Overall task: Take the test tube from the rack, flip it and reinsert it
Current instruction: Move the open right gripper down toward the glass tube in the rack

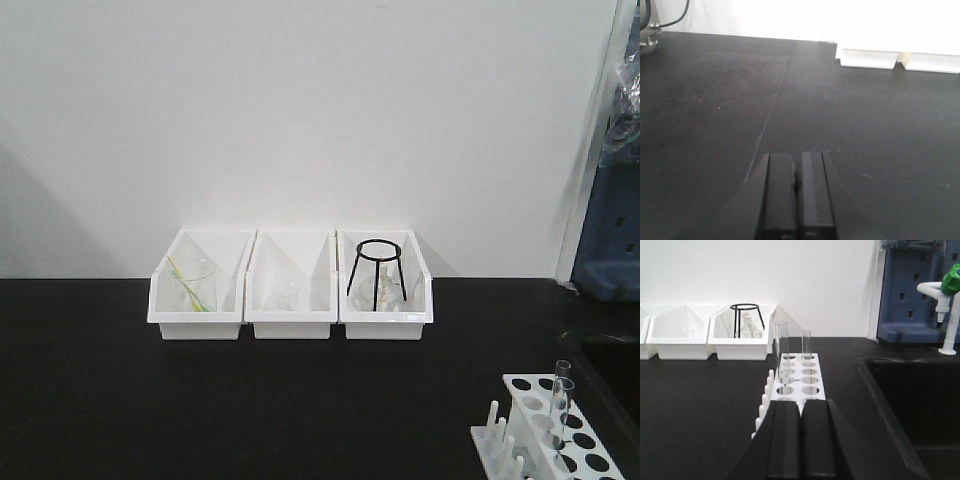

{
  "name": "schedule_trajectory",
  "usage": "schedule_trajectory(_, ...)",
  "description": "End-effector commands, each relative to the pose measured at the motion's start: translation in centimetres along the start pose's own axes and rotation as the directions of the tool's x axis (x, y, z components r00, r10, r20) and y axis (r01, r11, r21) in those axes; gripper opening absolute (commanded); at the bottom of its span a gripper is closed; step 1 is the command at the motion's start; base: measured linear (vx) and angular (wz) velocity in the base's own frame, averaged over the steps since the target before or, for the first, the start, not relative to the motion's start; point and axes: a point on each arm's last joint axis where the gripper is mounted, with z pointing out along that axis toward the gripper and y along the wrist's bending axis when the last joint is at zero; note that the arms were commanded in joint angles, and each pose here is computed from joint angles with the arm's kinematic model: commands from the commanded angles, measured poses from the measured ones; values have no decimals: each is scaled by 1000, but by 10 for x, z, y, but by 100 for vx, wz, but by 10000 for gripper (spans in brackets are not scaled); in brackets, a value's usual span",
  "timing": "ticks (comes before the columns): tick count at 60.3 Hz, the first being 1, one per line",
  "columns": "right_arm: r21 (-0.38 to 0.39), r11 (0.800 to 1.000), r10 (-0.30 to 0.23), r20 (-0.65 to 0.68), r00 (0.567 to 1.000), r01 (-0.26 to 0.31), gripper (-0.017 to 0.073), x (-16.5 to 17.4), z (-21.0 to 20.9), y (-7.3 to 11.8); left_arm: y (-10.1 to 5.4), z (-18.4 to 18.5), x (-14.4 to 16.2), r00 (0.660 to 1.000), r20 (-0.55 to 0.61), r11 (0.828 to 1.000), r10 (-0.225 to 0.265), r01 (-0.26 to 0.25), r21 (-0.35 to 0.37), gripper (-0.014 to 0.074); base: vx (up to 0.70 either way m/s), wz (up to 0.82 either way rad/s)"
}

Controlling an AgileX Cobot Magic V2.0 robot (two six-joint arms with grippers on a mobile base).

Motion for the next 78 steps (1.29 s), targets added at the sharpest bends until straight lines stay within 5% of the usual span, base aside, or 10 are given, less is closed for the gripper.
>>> schedule_trajectory(1, 0, 1000, -8, 121, 993, 8, -8, -11, -1, 0, -2, 0, -7, 996, 86, 1000, -4, 2, 20, -6, 0, 0)
schedule_trajectory(16, 1, 1000, -8, 262, 965, 8, -8, -40, -8, 0, -2, 0, -7, 996, 85, 1000, -3, 1, 27, -6, 0, 0)
schedule_trajectory(35, 19, 998, -60, 381, 922, 57, -8, -167, 17, 0, -2, 0, -7, 996, 85, 1000, -3, 1, 27, -6, 0, 0)
schedule_trajectory(54, 5, 999, -44, 244, 969, 44, 14, -157, 93, 1, -2, 0, -7, 996, 85, 1000, -3, 1, 27, -6, 0, 0)
schedule_trajectory(66, 4, 999, -44, 205, 978, 44, 173, -151, 103, 1, -2, 0, -7, 996, 85, 1000, -3, 1, 27, -6, 0, 0)
schedule_trajectory(78, 3, 999, -41, 181, 983, 41, 507, -146, 112, 0, -2, 0, -7, 996, 85, 1000, -3, 1, 27, -6, 0, 0)
